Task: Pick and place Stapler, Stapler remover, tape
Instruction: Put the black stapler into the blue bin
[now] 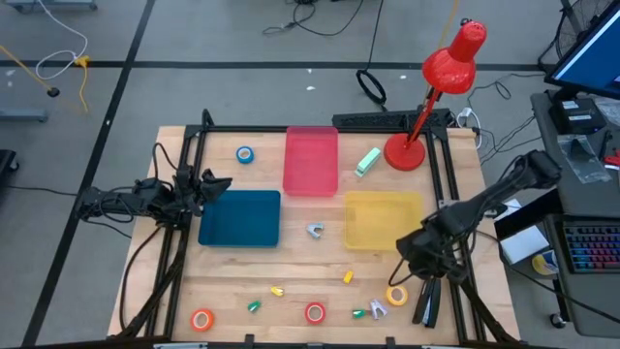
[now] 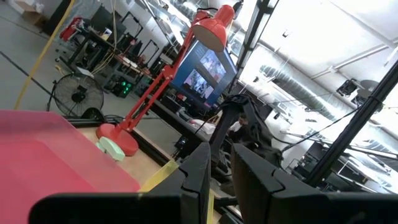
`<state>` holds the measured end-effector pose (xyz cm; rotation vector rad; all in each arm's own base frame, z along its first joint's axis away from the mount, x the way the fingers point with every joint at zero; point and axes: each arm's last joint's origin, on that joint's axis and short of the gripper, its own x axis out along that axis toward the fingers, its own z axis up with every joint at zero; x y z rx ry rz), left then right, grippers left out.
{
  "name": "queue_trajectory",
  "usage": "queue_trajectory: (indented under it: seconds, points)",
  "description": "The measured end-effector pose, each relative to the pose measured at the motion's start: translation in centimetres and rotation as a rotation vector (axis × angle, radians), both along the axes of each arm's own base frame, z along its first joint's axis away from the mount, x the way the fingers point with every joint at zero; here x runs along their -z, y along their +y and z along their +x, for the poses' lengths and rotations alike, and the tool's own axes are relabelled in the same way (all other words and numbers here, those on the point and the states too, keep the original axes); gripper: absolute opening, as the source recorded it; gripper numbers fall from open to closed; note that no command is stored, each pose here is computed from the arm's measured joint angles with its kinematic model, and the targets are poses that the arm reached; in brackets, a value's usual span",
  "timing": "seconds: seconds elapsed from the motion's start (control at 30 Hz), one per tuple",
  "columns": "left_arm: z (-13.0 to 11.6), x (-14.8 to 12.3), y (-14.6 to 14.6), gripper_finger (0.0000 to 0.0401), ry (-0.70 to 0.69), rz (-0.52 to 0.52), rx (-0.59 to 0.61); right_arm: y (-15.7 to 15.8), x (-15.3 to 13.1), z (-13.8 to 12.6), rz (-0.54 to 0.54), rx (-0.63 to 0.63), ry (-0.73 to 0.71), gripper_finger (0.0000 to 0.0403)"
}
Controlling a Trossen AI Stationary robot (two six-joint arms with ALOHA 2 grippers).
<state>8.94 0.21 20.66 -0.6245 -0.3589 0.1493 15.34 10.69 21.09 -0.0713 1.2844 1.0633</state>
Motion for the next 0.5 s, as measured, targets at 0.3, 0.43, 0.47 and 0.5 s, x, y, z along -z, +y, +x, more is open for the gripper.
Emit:
queue_trajectory:
  seconds: [0.3,0.43,0.47,0.5]
  points:
    - [0.0,0.0,0.0,0.0065,-0.002,-0.007,0.002,1.7,1.0,0.0,-0.041,-0.077,0.001,0.0153]
    - [0.0,0.0,0.0,0.0065,-0.002,-0.007,0.005,2.3,1.4,-0.1,-0.097,-0.106,-0.053,0.0175]
    - [0.0,0.0,0.0,0.0065,-0.002,-0.007,0.005,2.5,1.5,-0.1,-0.096,-0.117,-0.056,0.0178]
    - [0.0,0.0,0.0,0.0065,-0.002,-0.007,0.005,2.7,1.6,0.0,-0.095,-0.125,-0.058,0.018]
